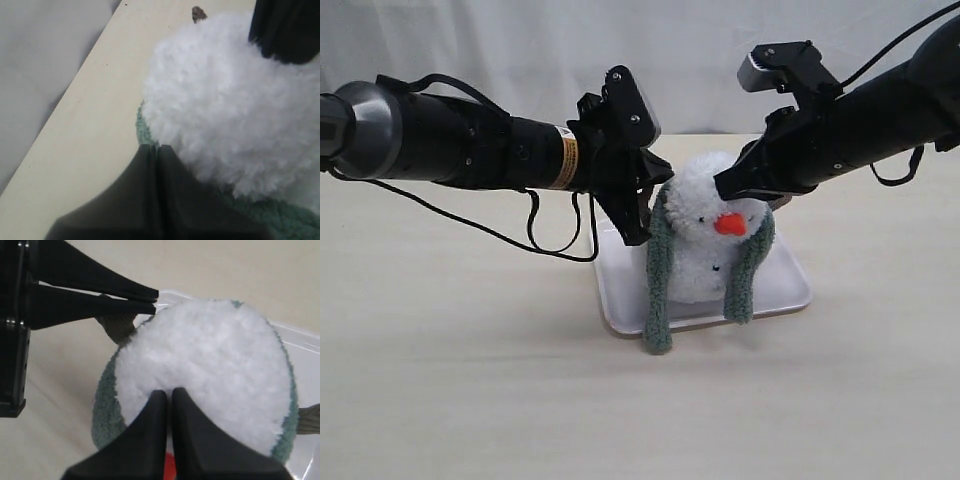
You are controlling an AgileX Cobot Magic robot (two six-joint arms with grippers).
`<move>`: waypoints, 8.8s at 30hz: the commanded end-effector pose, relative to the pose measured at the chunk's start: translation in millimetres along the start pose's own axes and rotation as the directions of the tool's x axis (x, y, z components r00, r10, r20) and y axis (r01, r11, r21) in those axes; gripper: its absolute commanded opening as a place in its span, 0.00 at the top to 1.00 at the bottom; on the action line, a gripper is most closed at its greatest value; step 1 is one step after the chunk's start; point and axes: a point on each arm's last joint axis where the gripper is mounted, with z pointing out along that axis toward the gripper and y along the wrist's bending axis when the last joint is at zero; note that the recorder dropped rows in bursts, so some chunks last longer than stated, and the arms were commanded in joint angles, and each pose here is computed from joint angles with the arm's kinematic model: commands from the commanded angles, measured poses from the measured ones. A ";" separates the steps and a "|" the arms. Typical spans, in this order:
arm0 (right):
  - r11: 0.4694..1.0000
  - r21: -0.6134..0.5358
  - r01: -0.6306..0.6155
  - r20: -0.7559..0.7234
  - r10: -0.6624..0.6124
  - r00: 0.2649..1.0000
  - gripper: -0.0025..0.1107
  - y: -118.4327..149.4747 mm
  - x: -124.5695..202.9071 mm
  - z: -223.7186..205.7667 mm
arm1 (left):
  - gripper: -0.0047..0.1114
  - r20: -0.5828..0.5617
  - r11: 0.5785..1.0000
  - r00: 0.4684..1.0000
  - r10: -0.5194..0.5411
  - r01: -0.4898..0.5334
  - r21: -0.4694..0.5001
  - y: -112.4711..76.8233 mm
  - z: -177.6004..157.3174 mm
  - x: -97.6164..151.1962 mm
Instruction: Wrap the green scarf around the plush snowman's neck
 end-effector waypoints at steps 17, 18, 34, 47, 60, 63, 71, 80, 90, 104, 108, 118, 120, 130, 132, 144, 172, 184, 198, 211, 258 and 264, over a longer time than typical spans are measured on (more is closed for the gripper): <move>0.999 -0.036 -0.011 -0.143 0.006 0.990 0.94 1.5 21.8 7.6 | 0.96 0.076 0.997 0.997 -0.012 0.006 0.078 -7.2 3.5 -4.8; 0.999 -0.036 -0.011 -0.143 0.006 0.990 0.94 1.5 21.8 7.6 | 0.96 0.080 0.997 0.997 -0.012 0.006 0.081 -7.5 3.4 -5.1; 0.999 -0.039 -0.011 -0.146 0.005 0.989 0.94 1.8 22.1 7.6 | 0.96 0.034 0.993 0.997 -0.071 0.067 0.098 -14.5 20.9 15.8; 0.999 -0.037 -0.008 -0.143 0.003 0.990 0.94 1.7 21.4 7.4 | 0.96 0.129 0.992 0.985 -0.111 0.101 0.082 -1.8 -1.1 -17.1; 0.999 -0.021 0.035 -0.060 -0.037 0.997 0.74 5.5 2.2 -10.2 | 0.96 0.164 0.981 0.982 -0.089 0.058 0.186 -5.7 -32.1 -46.6; 0.999 -0.010 0.052 -0.025 -0.052 0.998 0.65 8.9 -3.7 -20.9 | 0.96 0.176 0.975 0.981 -0.085 0.046 0.216 -12.4 -29.0 -49.0; 0.991 0.131 0.008 0.032 -0.013 0.999 0.62 11.1 -10.5 -57.0 | 0.96 0.165 0.991 0.984 -0.060 0.040 0.125 -24.4 -7.5 -50.8; 0.957 0.280 -0.070 -0.187 0.126 0.974 0.62 -21.8 31.5 -4.9 | 0.96 0.195 0.994 0.978 -0.071 0.053 0.098 -32.3 23.3 -35.3; 0.979 0.190 -0.077 -0.149 0.106 0.983 0.47 -20.9 61.2 31.7 | 0.96 0.186 0.994 0.980 -0.072 0.055 0.094 -32.2 24.0 -33.9; 0.948 0.254 -0.193 -0.118 0.229 0.966 0.87 -27.2 101.7 54.7 | 0.96 0.184 0.992 0.979 -0.089 0.071 0.102 -32.7 24.0 -33.8; 0.955 0.230 -0.185 -0.153 0.223 0.963 0.94 -25.1 105.0 56.6 | 0.96 0.184 0.992 0.979 -0.089 0.071 0.102 -32.7 24.0 -33.8; 0.963 0.184 -0.195 -0.202 0.231 0.952 0.94 -18.6 107.1 53.2 | 0.96 0.181 0.992 0.979 -0.093 0.076 0.102 -32.6 24.0 -33.7; 0.965 0.172 -0.198 -0.218 0.233 0.948 0.94 -17.2 108.3 53.1 | 0.96 0.181 0.992 0.979 -0.093 0.076 0.102 -32.6 24.0 -33.7; 0.967 0.152 -0.204 -0.245 0.237 0.940 0.94 -14.7 110.3 52.8 | 0.96 0.180 0.992 0.979 -0.093 0.076 0.100 -32.5 24.1 -33.5; 0.968 0.151 -0.199 -0.242 0.232 0.942 0.93 -14.7 109.4 52.4 | 0.96 0.176 0.992 0.980 -0.093 0.076 0.098 -32.3 24.2 -33.2; 0.968 0.172 -0.181 -0.045 0.191 0.981 0.44 -2.7 77.9 7.2 | 0.96 0.138 0.995 0.989 -0.046 0.033 0.097 -31.1 18.9 -35.0; 0.973 0.228 -0.047 0.409 -0.052 0.911 0.94 62.3 59.4 -149.1 | 0.96 0.139 0.979 0.971 -0.195 0.200 -0.026 -11.8 -87.8 -95.0; 0.946 0.300 -0.125 0.663 -0.112 0.740 0.94 80.4 98.4 -193.5 | 0.96 0.095 0.958 0.974 -0.207 0.222 -0.182 -26.0 -138.5 -75.7; 0.942 0.313 -0.123 0.726 -0.153 0.671 0.94 90.9 112.3 -212.6 | 0.96 0.202 0.944 0.951 -0.233 0.272 -0.187 -53.2 -205.8 -75.7; 0.950 0.294 -0.110 0.718 -0.143 0.681 0.94 94.6 115.8 -213.7 | 0.96 0.348 0.924 0.913 -0.211 0.303 -0.235 -81.5 -275.9 -70.5; 0.950 0.292 -0.114 0.750 -0.154 0.643 0.94 99.0 119.2 -222.6 | 0.96 0.549 0.923 0.829 -0.107 0.288 -0.256 -111.7 -348.2 -73.2; 0.950 0.292 -0.114 0.750 -0.154 0.643 0.94 99.0 119.2 -222.6 | 0.96 0.553 0.922 0.826 -0.114 0.296 -0.252 -111.6 -348.3 -73.3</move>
